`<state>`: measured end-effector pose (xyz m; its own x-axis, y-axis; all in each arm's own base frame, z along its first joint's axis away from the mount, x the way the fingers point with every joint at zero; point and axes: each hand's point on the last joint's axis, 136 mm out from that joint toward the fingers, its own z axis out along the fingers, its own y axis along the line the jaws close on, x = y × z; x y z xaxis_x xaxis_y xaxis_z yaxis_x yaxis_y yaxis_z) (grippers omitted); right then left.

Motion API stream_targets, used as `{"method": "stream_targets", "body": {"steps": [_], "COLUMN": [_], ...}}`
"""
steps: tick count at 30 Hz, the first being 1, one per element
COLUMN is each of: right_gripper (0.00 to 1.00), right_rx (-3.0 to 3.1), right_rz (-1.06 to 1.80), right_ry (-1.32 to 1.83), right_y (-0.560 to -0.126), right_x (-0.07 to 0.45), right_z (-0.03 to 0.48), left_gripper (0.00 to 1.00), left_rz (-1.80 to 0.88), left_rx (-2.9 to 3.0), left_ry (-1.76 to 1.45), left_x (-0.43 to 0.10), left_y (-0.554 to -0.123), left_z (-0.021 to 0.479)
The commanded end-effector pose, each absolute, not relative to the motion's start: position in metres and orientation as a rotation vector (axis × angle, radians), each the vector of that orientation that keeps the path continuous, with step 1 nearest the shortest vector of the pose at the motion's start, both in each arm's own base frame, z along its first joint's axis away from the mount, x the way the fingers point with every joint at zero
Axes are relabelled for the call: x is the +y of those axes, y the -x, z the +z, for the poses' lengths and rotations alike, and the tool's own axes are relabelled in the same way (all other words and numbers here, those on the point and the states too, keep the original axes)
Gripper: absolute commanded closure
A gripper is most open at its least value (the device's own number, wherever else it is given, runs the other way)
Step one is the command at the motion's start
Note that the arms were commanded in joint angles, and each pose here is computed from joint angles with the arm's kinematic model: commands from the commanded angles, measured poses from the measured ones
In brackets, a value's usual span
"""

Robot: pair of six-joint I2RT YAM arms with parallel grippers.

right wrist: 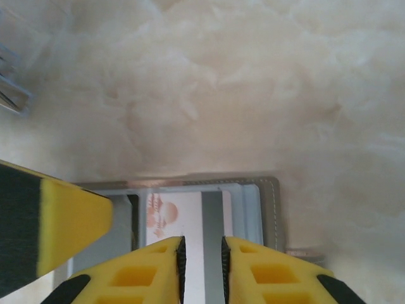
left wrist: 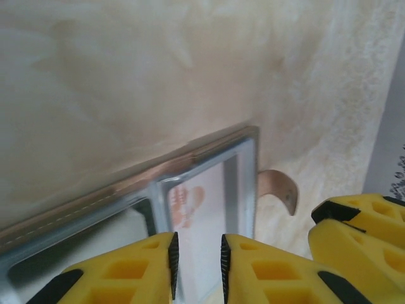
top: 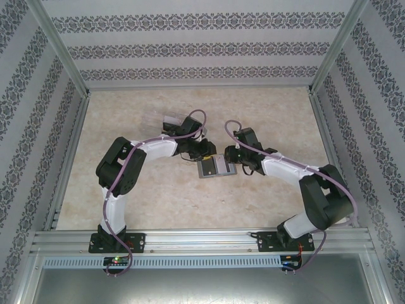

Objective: Take the credit cards out of the card holder

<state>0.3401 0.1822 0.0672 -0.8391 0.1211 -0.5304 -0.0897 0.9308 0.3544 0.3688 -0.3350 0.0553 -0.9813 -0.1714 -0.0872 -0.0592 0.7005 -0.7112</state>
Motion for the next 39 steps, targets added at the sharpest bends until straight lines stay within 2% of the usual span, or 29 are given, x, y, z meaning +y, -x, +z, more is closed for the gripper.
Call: {"method": "stream_targets", "body": {"steps": [1,14,26,39], "right_gripper": [0.76,0.74,0.68,0.7], "right_rx": [2.57,2.705,2.767,2.797], "right_rz": [0.499,0.472,0.394,0.403], "right_ry": [-0.039,-0.044,-0.07,-0.084], "right_y": [-0.341,-0.339,-0.339,-0.336], "right_x": [0.185,0.19,0.183,0.184], "right_z": [0.063,0.033,0.019,0.013], "left_gripper": [0.74,0.74,0.73,0.74], "left_rz": [-1.151,-1.214,-1.214,-1.135], "left_rx": [2.759,2.788,2.814,2.894], "left_ry": [0.231,0.213,0.203,0.259], "left_x": [-0.333,-0.346,-0.35,-0.347], "left_y": [-0.363,-0.357,-0.354,-0.349], "left_z": [0.063,0.057,0.057,0.039]}}
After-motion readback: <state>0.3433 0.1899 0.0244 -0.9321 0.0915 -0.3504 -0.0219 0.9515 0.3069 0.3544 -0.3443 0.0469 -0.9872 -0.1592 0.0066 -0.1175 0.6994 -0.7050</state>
